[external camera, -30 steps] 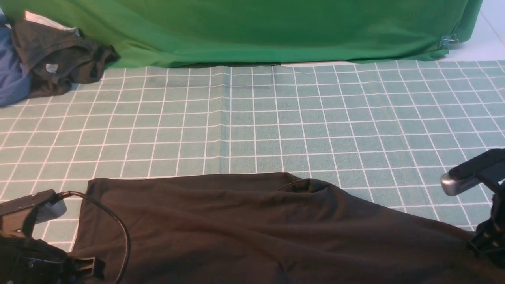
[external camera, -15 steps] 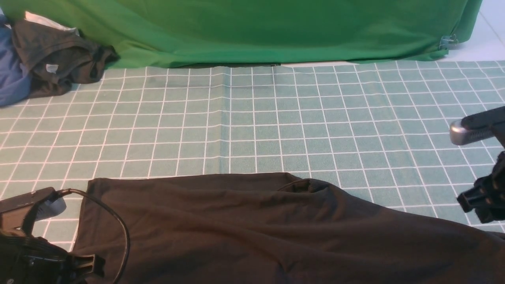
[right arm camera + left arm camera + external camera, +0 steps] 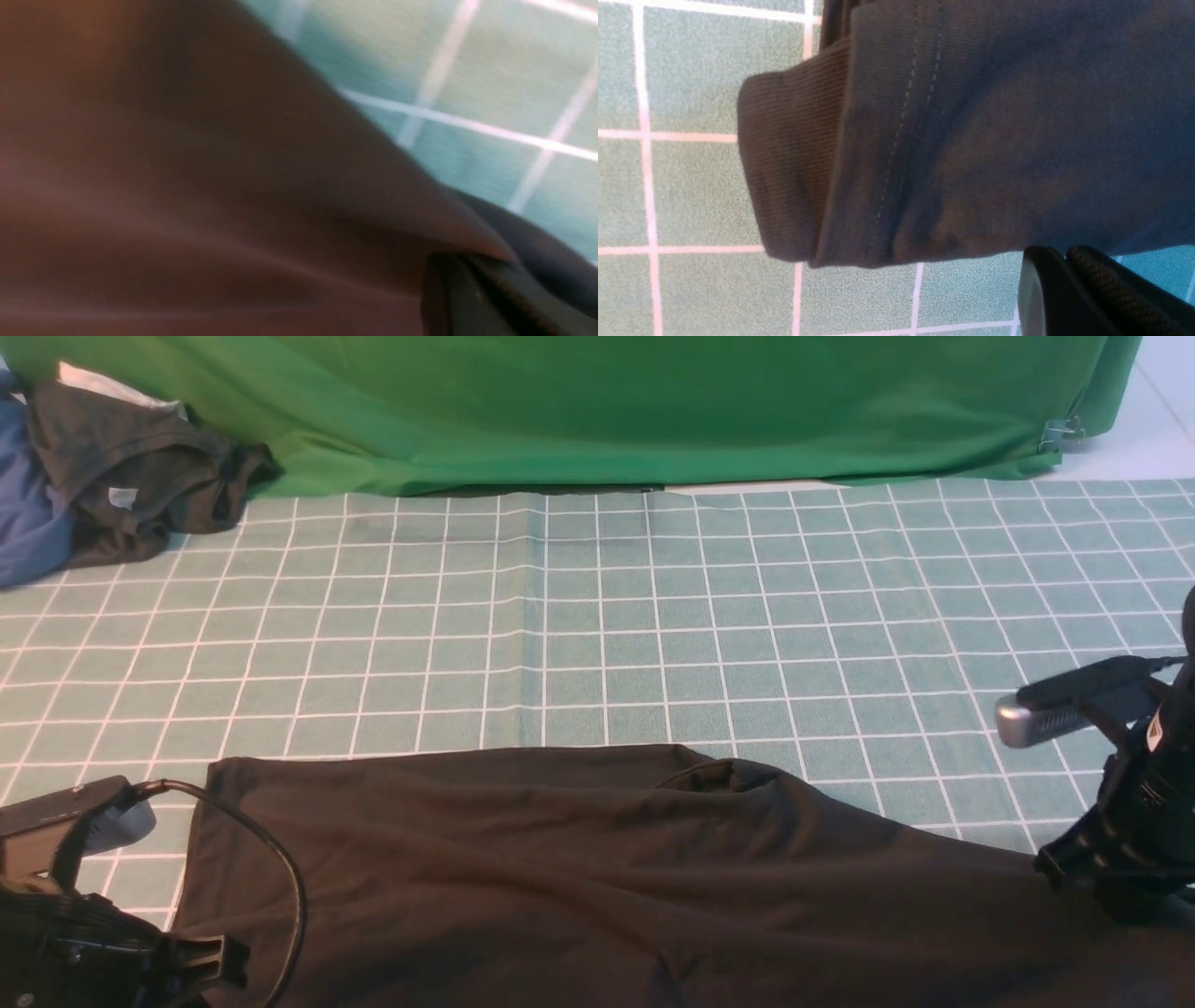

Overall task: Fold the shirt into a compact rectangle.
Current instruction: 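Pull the folded dark garment lengthwise by its ends to straighten it flat on the table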

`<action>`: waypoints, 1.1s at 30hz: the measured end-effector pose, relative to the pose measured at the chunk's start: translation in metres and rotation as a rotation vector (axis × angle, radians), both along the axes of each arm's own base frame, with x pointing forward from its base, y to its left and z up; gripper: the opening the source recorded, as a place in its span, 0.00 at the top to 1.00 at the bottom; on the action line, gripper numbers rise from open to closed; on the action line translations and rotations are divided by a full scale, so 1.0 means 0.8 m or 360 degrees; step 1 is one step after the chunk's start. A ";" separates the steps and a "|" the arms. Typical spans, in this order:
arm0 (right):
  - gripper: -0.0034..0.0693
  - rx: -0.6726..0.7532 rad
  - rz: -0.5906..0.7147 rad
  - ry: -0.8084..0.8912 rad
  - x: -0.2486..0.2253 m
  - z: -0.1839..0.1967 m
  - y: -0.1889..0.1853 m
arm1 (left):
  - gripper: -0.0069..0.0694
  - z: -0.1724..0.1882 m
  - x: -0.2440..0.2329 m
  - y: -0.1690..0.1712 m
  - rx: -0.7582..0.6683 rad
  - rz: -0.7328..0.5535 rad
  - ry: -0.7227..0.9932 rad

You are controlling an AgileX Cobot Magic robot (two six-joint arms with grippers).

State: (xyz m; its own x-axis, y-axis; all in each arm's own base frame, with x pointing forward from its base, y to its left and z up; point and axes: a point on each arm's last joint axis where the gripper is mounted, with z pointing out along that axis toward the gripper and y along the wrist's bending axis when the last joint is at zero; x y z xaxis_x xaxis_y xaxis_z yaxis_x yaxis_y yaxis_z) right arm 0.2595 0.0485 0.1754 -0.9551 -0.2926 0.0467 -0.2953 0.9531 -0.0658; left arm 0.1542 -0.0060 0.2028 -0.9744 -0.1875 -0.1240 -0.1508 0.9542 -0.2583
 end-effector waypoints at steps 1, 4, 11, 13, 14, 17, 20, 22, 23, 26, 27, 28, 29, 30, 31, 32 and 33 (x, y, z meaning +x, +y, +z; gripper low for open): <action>0.91 -0.0036 -0.0001 -0.0001 0.001 -0.001 -0.002 | 0.90 0.000 0.000 0.000 0.0000 0.0000 0.0000; 0.91 -0.0125 -0.0002 -0.0010 0.002 -0.001 -0.010 | 0.90 0.000 0.000 0.000 0.0000 0.0000 0.0000; 0.90 -0.0194 -0.0151 0.0038 0.001 0.001 -0.042 | 0.90 0.000 0.000 0.000 0.0000 0.0000 0.0000; 0.89 -0.0194 -0.0182 0.0045 -0.004 0.010 -0.046 | 0.90 0.000 0.000 0.000 0.0000 0.0000 0.0000; 0.87 -0.0177 -0.0195 0.0017 -0.007 0.019 -0.046 | 0.90 0.000 0.000 0.000 0.0001 0.0001 -0.0003; 0.78 -0.0115 -0.0191 -0.0039 -0.015 0.036 -0.043 | 0.90 0.000 0.001 0.000 0.0003 0.0003 -0.0011; 0.56 -0.0082 -0.0196 -0.0079 -0.018 0.045 -0.044 | 0.90 0.000 0.001 0.000 0.0005 0.0005 -0.0018; 0.38 -0.0071 -0.0208 -0.0080 -0.018 0.042 -0.048 | 0.90 0.000 0.002 0.000 0.0006 0.0006 -0.0021; 0.34 -0.0068 -0.0221 -0.0074 -0.018 0.040 -0.050 | 0.90 0.000 0.002 0.000 0.0006 0.0006 -0.0022; 0.28 -0.0064 -0.0244 -0.0024 -0.023 0.027 -0.053 | 0.90 0.000 0.002 0.000 0.0006 0.0006 -0.0022; 0.28 -0.0067 -0.0253 0.0021 -0.026 0.016 -0.055 | 0.90 0.000 0.002 0.000 0.0006 0.0006 -0.0022; 0.29 -0.0066 -0.0255 0.0044 -0.027 0.009 -0.055 | 0.90 0.000 0.002 0.000 0.0006 0.0006 -0.0022; 0.30 -0.0059 -0.0259 0.0053 -0.028 0.005 -0.055 | 0.90 0.000 0.002 0.000 0.0006 0.0006 -0.0022; 0.32 -0.0045 -0.0262 0.0063 -0.029 0.000 -0.054 | 0.90 0.000 0.002 0.000 0.0006 0.0006 -0.0022; 0.35 -0.0029 -0.0261 0.0070 -0.029 -0.003 -0.053 | 0.90 0.000 0.002 0.000 0.0006 0.0006 -0.0022; 0.40 -0.0018 -0.0253 0.0069 -0.029 -0.004 -0.052 | 0.90 0.000 0.002 0.001 0.0006 0.0007 -0.0023; 0.46 -0.0009 -0.0242 0.0065 -0.028 -0.005 -0.052 | 0.90 0.000 0.002 0.001 0.0008 0.0008 -0.0028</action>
